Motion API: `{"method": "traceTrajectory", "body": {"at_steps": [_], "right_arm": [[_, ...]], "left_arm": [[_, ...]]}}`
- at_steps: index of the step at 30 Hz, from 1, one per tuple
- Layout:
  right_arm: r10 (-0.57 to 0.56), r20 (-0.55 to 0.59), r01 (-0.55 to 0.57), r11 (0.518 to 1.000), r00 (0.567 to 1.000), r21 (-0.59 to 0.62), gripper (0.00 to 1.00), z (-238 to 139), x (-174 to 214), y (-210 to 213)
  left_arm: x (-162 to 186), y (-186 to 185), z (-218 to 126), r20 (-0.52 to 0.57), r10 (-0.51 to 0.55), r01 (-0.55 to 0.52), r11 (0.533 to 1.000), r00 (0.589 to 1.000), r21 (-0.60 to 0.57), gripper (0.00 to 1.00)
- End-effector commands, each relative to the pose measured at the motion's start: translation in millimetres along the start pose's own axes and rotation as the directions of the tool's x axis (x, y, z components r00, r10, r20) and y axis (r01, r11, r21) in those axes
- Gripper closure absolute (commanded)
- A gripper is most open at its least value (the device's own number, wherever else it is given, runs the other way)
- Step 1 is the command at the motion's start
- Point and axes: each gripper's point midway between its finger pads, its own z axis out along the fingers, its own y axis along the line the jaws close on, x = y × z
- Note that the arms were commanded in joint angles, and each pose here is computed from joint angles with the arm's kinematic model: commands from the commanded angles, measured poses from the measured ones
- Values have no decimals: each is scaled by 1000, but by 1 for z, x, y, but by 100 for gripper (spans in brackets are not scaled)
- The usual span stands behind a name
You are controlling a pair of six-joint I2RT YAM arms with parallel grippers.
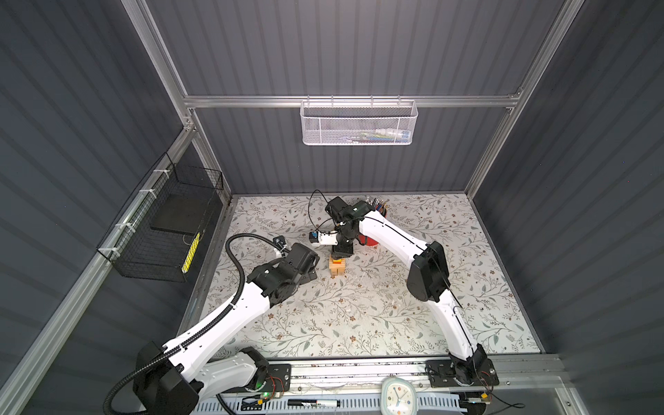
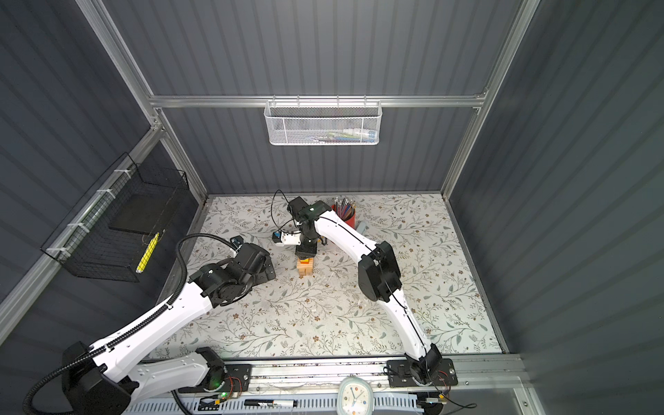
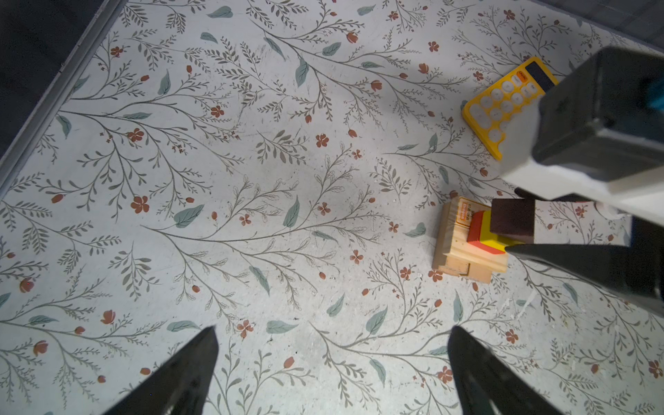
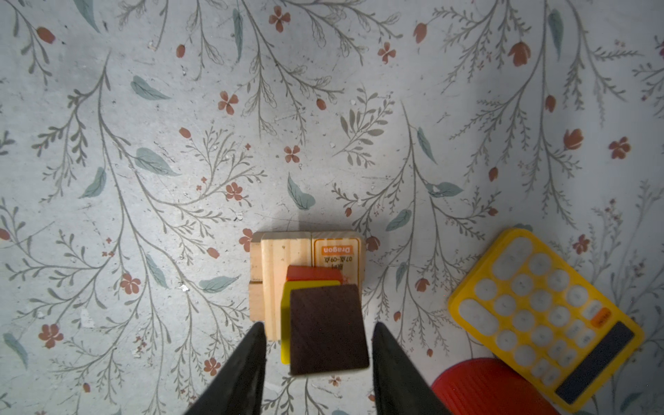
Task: Build the wood block tower
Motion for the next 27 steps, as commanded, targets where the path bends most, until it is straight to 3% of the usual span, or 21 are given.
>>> {"method": "traceTrajectory", "body": {"at_steps": [1,6,9,11,13,15,17,18,19,20,23,27], "right_arm": [[8,85,-11,999,996,33,49,-46,-20,5],[93,194,-109,991,977,72,46,-93,-31,1],[186,289,-225,969,939,106,45,-130,-28,-5],[289,369,-356,925,883,129,43,-160,-17,-12],[405,464,-512,849,788,129,40,-189,0,-19],[530,563,-677,732,634,73,38,-212,30,-22],[621,639,-826,562,454,41,34,-222,79,-23],[627,659,-854,519,415,44,32,-222,98,-17],[636,678,-895,440,368,73,29,-222,127,-13],[651,692,-937,332,312,110,25,-220,160,-10],[653,736,-982,75,181,175,16,-214,246,1],[584,812,-946,-250,22,206,5,-203,344,8]], "left_arm": [[-4,3,-2,5,-6,7,1000,1000,-19,0],[-11,3,-8,25,-6,6,1000,1000,-13,0],[-17,2,-13,43,-3,3,1000,999,-6,0],[-20,1,-15,51,3,-3,1000,999,-2,0],[-24,-1,-15,61,10,-10,1000,998,-2,0],[-28,-4,-14,76,13,-13,1000,997,1,0],[-33,-7,-9,104,5,-6,1000,995,8,0],[-36,-7,-7,121,1,-2,1000,993,3,0],[-39,-5,-4,142,0,2,1000,990,-11,0],[-44,1,0,166,-5,13,999,986,-44,0],[-60,28,15,241,-27,66,985,970,-158,0],[-86,75,46,331,-58,152,952,942,-264,0]]}}
